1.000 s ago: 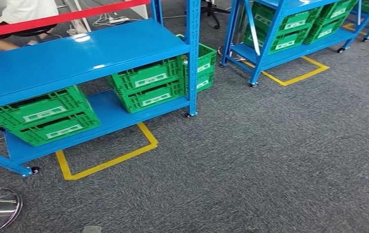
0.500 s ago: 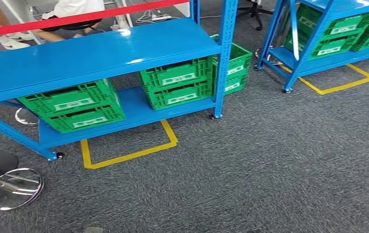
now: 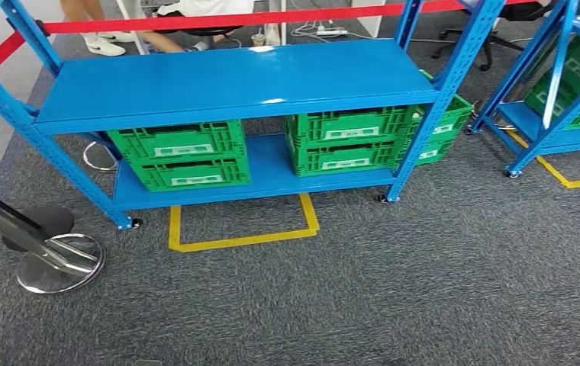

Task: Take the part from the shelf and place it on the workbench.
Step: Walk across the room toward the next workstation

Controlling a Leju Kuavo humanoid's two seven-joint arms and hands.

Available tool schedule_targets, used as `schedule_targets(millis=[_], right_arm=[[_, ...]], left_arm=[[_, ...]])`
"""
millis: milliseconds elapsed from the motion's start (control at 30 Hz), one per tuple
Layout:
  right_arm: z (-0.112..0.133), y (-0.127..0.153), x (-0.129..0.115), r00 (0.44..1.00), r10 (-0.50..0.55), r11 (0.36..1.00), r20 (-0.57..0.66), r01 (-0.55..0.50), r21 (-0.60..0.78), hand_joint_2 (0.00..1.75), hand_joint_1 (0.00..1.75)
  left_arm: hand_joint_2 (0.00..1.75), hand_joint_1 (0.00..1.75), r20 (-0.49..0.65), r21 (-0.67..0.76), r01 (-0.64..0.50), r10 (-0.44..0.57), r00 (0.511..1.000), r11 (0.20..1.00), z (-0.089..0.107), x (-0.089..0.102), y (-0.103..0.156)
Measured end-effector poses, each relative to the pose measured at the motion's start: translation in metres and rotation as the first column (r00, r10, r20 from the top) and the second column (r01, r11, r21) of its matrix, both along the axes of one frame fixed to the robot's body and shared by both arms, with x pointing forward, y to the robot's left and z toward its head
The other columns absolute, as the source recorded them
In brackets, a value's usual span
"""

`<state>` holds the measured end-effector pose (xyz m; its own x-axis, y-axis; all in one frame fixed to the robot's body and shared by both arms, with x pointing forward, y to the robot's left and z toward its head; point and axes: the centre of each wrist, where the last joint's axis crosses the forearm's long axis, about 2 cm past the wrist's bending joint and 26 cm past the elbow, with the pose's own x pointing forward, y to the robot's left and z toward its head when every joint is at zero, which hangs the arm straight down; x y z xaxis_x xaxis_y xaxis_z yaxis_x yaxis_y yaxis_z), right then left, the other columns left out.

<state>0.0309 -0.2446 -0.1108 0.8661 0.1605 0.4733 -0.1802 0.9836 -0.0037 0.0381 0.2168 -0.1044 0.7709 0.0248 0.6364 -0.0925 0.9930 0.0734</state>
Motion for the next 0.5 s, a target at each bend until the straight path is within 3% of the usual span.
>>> schedule_targets(millis=[500], right_arm=[[-0.0004,-0.0001,-0.0052,1.000,-0.004,1.000,-0.007,0.004,-0.012,0.00,0.00]], left_arm=[[0.00,0.00,0.001,0.006,-0.003,0.003,1.000,1.000,-0.0001,0.0001,0.0023]])
